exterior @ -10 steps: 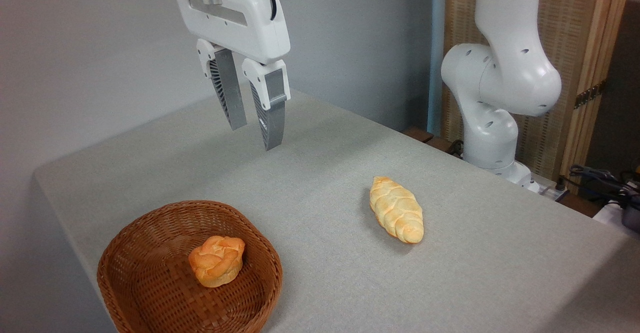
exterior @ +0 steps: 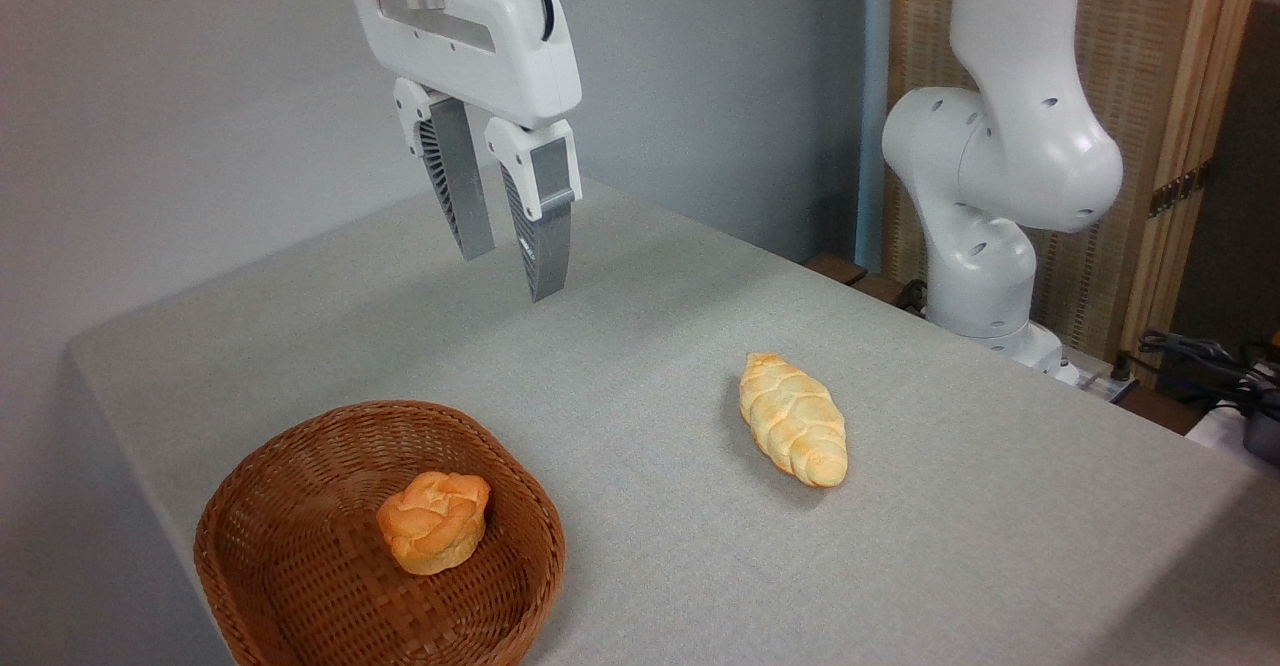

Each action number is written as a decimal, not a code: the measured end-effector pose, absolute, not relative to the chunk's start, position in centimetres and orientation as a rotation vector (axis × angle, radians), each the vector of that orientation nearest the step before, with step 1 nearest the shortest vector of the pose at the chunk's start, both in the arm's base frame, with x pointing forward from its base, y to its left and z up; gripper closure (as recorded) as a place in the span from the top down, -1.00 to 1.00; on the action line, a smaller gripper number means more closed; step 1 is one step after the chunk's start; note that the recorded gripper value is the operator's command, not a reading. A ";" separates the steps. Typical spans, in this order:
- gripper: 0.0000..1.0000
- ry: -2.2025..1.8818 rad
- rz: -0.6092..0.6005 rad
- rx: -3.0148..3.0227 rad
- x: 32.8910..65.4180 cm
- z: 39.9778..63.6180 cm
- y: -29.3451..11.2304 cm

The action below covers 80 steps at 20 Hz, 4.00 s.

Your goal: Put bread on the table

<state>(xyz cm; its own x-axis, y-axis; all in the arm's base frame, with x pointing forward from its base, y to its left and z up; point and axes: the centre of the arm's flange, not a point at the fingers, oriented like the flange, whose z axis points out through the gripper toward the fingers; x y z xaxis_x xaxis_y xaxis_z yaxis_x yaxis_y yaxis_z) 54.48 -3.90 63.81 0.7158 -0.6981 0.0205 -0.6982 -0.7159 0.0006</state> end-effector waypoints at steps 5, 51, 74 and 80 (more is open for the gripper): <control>1.00 -1.181 0.027 2.902 54.5 63.7 -3.9; -0.17 -1.282 0.123 2.879 62.3 42.2 -9.4; 0.96 -1.333 -0.036 2.770 50.6 53.5 -13.7; 1.00 -1.387 -0.135 2.729 49.3 47.0 -16.0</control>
<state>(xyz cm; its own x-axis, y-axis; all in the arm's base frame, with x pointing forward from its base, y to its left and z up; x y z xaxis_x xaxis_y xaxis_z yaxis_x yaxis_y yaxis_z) 49.27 -15.97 47.01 0.5871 -0.8084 -0.0435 -0.8015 -0.5880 0.1086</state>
